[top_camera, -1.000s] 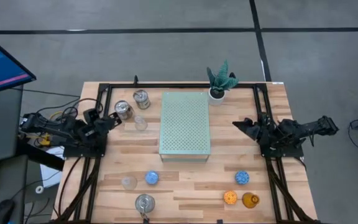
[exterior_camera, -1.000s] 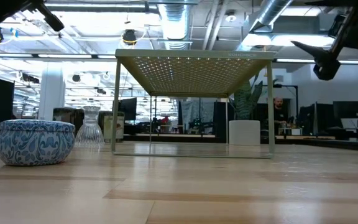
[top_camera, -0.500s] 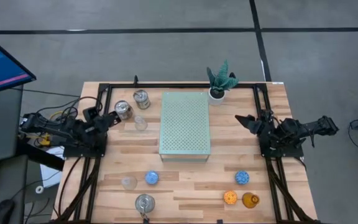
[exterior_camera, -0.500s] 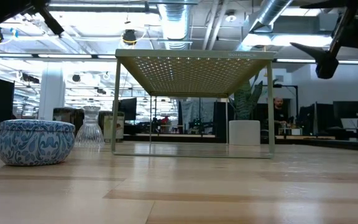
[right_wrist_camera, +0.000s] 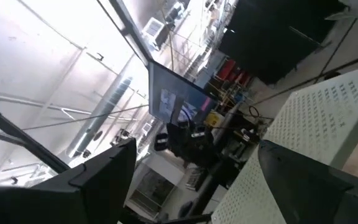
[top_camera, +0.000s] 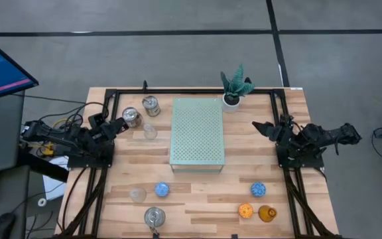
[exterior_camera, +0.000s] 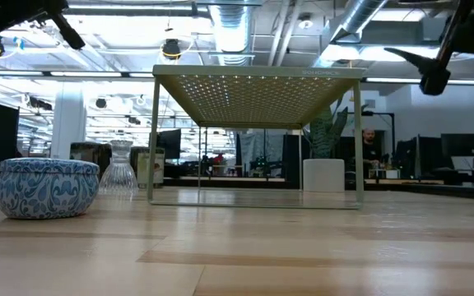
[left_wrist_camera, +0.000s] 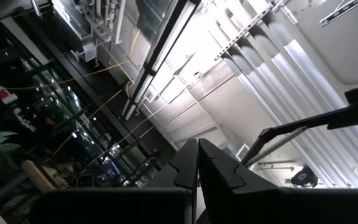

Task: Stock candles and holders on shelf
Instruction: Put the blue scented candle on the shelf

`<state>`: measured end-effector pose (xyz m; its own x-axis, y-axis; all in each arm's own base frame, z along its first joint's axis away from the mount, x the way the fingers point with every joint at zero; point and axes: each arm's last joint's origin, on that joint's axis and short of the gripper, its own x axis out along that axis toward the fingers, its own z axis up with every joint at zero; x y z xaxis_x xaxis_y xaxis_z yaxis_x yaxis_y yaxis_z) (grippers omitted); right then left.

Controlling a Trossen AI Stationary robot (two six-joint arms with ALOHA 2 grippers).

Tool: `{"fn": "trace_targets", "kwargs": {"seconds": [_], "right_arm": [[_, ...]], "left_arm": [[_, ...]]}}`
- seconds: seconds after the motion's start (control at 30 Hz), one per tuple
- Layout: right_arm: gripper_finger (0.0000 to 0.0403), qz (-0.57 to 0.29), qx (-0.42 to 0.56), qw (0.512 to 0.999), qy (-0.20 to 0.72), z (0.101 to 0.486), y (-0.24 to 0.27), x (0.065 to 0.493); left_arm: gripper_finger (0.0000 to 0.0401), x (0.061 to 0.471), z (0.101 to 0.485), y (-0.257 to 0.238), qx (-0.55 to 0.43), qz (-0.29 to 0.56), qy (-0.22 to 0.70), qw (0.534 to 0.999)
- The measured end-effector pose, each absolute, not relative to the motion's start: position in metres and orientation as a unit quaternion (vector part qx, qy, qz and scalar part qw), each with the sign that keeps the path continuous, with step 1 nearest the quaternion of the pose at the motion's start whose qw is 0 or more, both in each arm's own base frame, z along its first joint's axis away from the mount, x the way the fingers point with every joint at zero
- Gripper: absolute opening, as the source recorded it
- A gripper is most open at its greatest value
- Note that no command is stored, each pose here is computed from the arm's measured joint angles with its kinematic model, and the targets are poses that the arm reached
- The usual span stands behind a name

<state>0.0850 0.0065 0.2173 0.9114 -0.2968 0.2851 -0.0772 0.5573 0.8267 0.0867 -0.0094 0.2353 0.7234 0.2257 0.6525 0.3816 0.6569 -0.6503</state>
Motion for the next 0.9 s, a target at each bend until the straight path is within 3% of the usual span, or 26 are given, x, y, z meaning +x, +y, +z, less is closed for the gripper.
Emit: {"fn": "trace_targets", "kwargs": {"seconds": [0.23,0.53,0.73,0.9], "right_arm": [[0.0327,-0.083,0.444,0.881,-0.143,0.243,0.005,0.079],[0.0327,-0.116,0.392,0.913,-0.004,0.274,0.009,0.087],[0.0327,-0.099,0.383,0.906,0.15,0.277,0.019,0.107],[0.0327,-0.096,0.385,0.855,0.334,0.267,0.028,0.121]], "left_arm": [[0.0012,0.089,0.234,-0.01,-0.414,-0.039,-0.362,0.834],[0.0012,0.095,0.231,-0.011,-0.432,-0.04,-0.343,0.833],[0.0012,0.097,0.23,-0.012,-0.441,-0.047,-0.335,0.831],[0.0012,0.097,0.23,-0.012,-0.439,-0.05,-0.335,0.832]]}}
